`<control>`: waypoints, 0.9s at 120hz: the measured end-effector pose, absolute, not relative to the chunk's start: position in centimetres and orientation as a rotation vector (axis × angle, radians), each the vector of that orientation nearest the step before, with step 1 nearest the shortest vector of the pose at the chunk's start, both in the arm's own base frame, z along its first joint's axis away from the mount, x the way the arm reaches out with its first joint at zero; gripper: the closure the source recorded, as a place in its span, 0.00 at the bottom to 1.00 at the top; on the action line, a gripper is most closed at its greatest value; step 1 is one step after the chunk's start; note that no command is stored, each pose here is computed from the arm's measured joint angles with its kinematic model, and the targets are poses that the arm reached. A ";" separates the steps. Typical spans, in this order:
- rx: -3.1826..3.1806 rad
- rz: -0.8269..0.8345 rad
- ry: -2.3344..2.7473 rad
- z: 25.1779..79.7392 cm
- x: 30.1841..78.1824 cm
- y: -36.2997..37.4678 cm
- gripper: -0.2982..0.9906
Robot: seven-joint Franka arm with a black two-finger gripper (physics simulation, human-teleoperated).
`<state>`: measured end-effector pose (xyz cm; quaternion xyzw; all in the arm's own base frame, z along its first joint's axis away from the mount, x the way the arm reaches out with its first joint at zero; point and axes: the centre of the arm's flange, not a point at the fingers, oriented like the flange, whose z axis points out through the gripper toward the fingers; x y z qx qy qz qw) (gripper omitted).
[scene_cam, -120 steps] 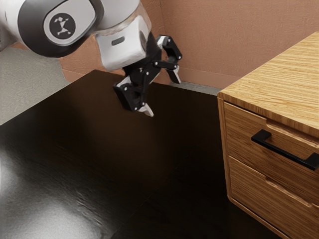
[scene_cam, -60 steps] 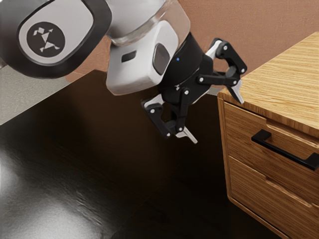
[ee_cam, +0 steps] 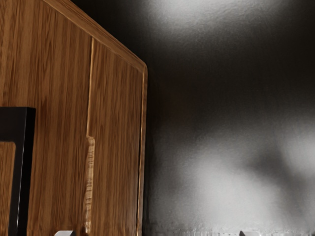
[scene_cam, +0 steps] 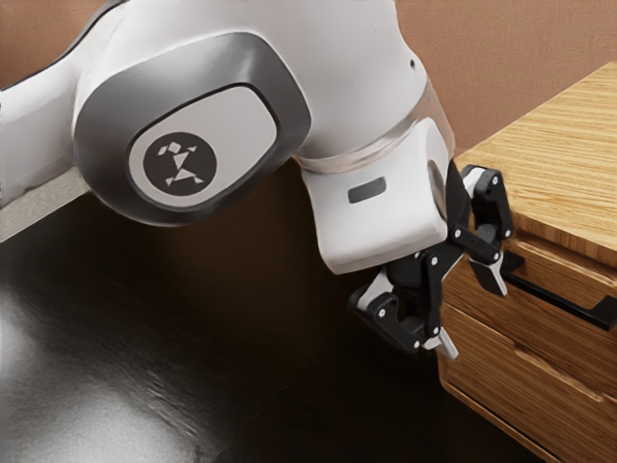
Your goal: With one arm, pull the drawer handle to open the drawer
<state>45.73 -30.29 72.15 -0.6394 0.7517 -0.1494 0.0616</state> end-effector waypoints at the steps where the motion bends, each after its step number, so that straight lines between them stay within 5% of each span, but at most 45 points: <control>1: -1.939 -0.451 2.265 72.1 45.8 -30.2 0.47; 108: -2.129 -0.552 1.945 67.7 51.3 -32.8 0.55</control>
